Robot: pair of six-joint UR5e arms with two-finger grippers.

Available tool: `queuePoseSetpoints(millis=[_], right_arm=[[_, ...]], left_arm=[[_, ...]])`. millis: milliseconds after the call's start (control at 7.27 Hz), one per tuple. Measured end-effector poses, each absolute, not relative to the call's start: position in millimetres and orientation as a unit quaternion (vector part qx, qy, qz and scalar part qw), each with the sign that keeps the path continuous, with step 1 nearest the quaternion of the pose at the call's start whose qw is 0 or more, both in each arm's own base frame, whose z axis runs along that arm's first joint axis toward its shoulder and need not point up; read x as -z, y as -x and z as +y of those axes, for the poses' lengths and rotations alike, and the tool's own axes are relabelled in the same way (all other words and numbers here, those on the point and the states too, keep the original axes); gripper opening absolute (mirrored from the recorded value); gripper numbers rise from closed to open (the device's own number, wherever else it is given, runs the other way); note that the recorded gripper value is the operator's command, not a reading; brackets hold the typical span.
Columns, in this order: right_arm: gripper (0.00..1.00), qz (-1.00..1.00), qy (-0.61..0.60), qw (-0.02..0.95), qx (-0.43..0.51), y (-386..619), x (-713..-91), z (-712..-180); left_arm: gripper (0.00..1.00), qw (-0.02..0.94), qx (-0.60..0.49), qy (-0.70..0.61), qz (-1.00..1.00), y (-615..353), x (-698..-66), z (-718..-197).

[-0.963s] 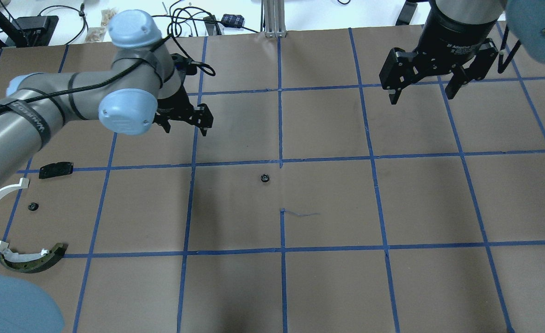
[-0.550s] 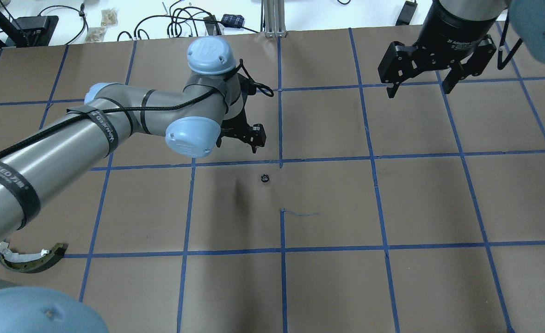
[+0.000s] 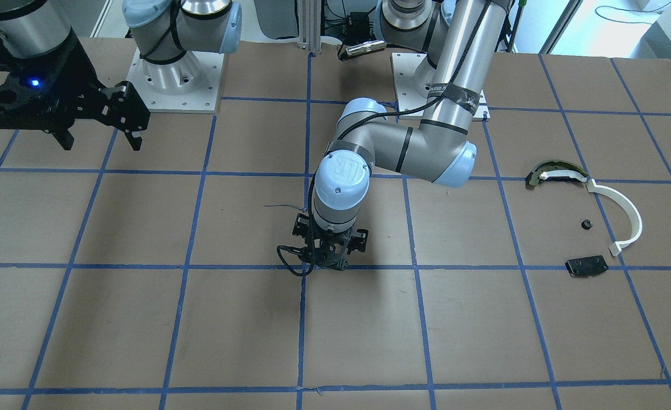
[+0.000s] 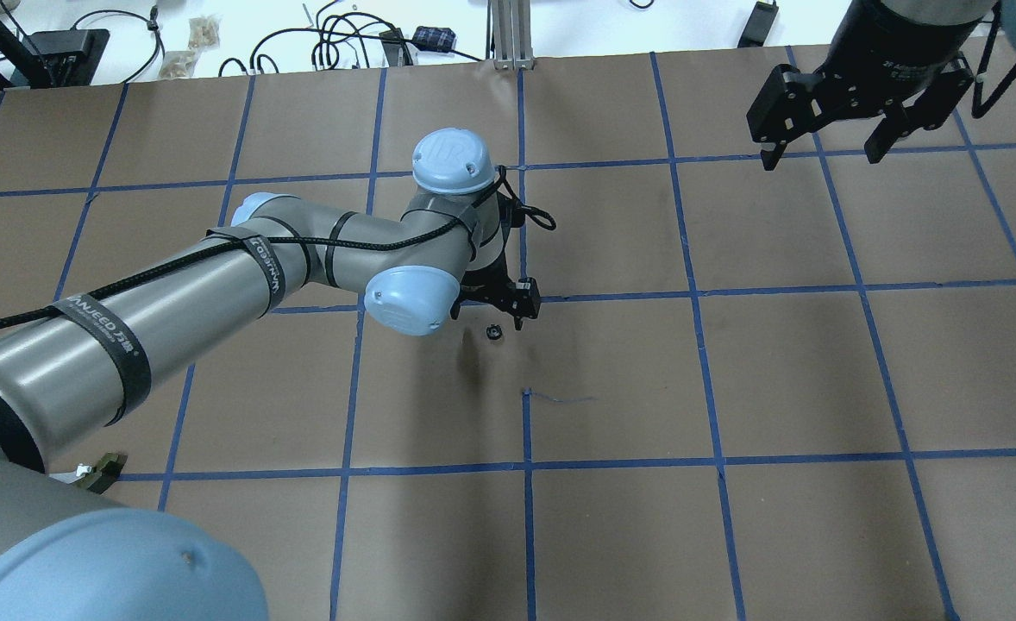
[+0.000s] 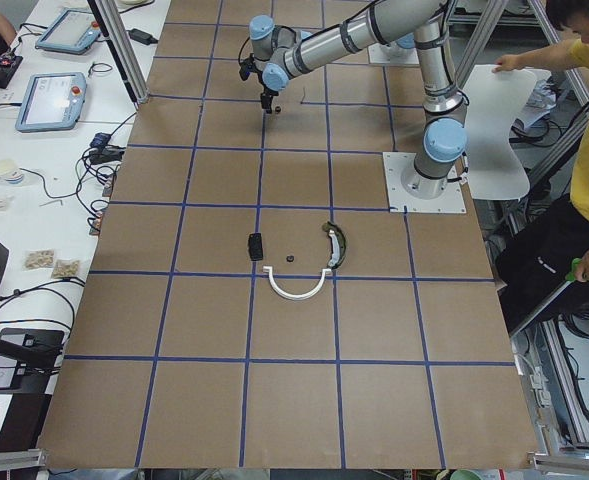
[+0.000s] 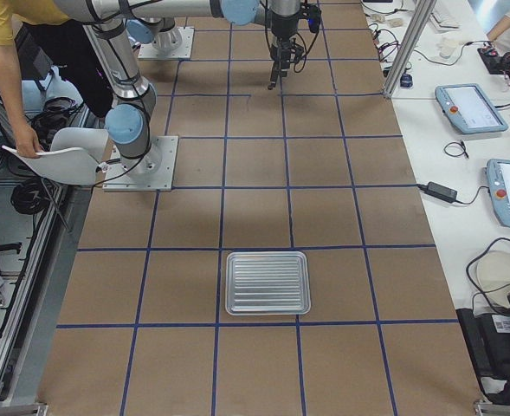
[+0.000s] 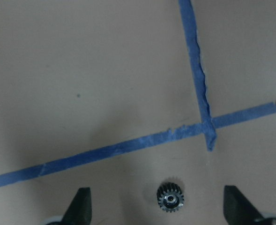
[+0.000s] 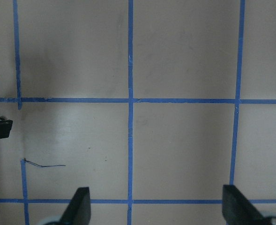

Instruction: Place bearing gear from tray to pile

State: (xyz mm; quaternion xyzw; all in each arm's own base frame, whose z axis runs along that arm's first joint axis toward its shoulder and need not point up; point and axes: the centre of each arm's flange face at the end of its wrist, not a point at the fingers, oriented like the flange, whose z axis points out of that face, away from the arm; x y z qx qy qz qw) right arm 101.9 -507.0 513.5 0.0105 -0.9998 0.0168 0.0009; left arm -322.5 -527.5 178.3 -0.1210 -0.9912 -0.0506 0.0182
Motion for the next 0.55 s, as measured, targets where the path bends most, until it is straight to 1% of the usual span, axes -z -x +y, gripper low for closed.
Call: queuePoseSetpoints(millis=[138,412,550], right_arm=[[1.00,-1.000,-0.011,-0.008,-0.017,-104.0,-513.2,-507.3],[1.00,-1.000,-0.014,-0.012,-0.011,-107.5,-513.9,-507.1],[1.00,-1.000,-0.015,-0.015,-0.004,-109.3,-512.9,-506.3]], left_arm=[[0.94,0.018,0.057,0.120,-0.991,322.9,-171.4,-525.2],[0.59,0.017,0.062,0.120,-0.991,323.3,-163.4,-524.9],[0.37,0.018,0.063,0.120,-0.991,323.6,-162.3,-525.6]])
